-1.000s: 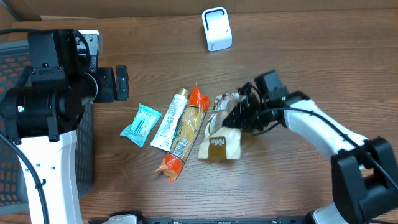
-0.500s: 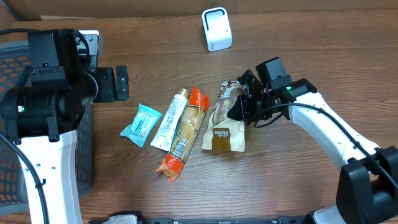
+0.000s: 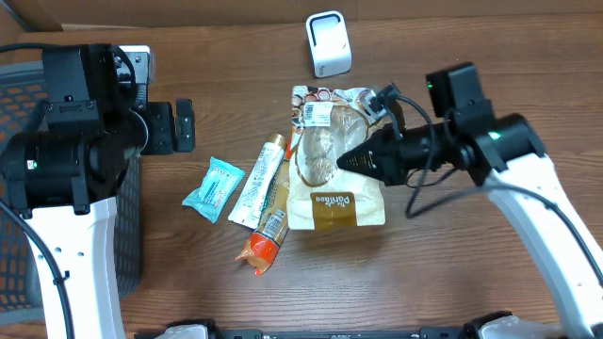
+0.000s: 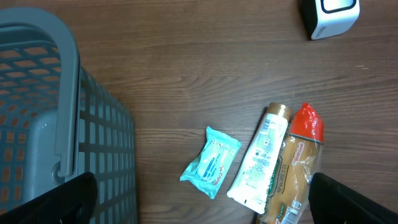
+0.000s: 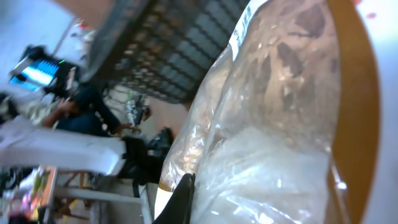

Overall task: Scan the item barcode
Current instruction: 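Lift the pouch with the right gripper toward the white scanner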

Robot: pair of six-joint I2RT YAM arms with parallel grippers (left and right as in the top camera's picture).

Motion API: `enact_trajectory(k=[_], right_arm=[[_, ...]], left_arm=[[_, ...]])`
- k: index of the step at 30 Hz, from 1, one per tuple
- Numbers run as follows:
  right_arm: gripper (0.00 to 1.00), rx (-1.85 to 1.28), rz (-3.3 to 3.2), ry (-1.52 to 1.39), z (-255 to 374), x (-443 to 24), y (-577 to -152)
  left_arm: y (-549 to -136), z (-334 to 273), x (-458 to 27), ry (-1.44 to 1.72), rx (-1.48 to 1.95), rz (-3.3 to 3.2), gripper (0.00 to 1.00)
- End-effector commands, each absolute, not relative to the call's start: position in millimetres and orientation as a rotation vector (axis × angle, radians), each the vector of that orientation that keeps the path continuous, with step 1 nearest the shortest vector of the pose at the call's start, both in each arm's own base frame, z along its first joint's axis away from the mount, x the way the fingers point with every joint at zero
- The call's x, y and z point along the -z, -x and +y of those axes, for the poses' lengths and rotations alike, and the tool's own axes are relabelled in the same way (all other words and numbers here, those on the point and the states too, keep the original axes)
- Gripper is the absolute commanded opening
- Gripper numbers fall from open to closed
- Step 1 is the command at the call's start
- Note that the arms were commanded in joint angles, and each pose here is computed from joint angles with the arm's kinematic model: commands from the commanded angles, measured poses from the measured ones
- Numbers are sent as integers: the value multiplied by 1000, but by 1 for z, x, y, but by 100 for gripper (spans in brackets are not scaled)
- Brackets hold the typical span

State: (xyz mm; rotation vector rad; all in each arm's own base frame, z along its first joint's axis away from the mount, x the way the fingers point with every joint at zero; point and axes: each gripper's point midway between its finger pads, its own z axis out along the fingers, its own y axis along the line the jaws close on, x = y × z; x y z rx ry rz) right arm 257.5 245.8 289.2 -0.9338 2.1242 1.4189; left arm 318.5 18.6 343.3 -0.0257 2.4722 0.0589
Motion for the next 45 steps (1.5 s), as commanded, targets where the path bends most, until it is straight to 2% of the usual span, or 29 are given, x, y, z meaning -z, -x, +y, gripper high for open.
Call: enact_trajectory(k=[1, 8, 14, 19, 24, 31, 38, 45], right_arm=[[4, -1441, 1916, 1037, 241, -329, -243], [4, -1416, 1880, 992, 229, -349, -238], [4, -1096, 2201, 489, 207, -319, -311], [4, -769, 2254, 317, 195, -294, -357], [4, -196, 2174, 164, 173, -270, -420], [4, 462, 1936, 531, 175, -246, -489], [4, 794, 1705, 715, 184, -233, -537], [4, 1069, 1473, 1047, 199, -192, -570]], left_arm=[[-321, 21, -343, 11, -77, 2471, 100], [-321, 21, -343, 11, -77, 2471, 100], [-321, 21, -343, 11, -77, 2471, 100], [-321, 21, -343, 11, -77, 2472, 99], [-321, 21, -343, 11, -77, 2471, 100], [-321, 21, -343, 11, -77, 2471, 99], [-321, 21, -343, 11, -77, 2471, 100], [-321, 21, -343, 10, -77, 2471, 100]])
